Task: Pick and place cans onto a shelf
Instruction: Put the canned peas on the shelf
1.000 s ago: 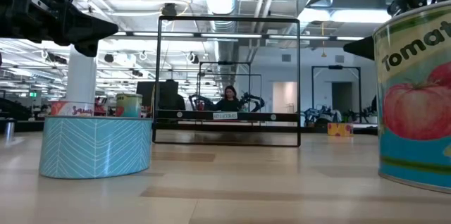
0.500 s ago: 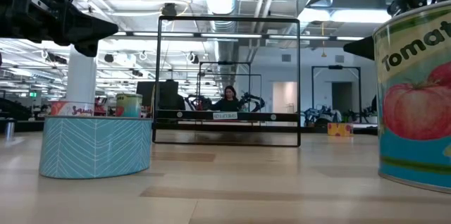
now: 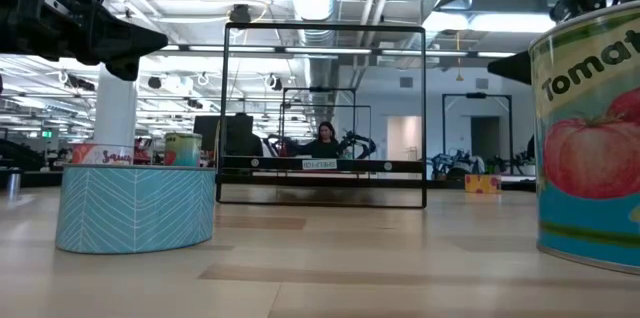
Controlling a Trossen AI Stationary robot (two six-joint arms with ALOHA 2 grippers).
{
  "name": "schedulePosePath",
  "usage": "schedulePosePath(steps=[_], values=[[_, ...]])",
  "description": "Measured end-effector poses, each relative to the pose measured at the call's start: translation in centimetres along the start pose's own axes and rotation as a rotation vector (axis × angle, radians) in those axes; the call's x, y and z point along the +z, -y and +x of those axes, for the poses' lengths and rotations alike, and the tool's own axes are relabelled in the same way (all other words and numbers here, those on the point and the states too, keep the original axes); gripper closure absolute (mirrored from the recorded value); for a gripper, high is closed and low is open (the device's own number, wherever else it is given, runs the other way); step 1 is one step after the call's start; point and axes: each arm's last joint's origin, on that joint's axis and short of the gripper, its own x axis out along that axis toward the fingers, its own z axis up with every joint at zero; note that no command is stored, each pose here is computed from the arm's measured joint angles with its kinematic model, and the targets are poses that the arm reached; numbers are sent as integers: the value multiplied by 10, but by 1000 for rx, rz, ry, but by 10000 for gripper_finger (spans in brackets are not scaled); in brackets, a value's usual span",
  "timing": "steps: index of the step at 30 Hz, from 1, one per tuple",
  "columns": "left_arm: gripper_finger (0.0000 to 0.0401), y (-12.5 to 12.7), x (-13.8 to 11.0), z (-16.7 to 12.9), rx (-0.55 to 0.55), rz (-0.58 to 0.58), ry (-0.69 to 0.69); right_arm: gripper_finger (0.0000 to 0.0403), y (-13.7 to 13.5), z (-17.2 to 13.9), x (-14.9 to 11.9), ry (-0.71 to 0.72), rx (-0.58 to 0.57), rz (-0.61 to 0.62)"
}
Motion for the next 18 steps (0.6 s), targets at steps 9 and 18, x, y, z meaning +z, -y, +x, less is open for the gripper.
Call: schedulePosePath(steps=[9, 18], values=[[401, 0, 0, 0, 0, 0, 0, 365, 0, -1, 11, 117, 13, 305], [401, 0, 0, 0, 0, 13, 4, 365, 2, -2, 18, 193, -7, 321]])
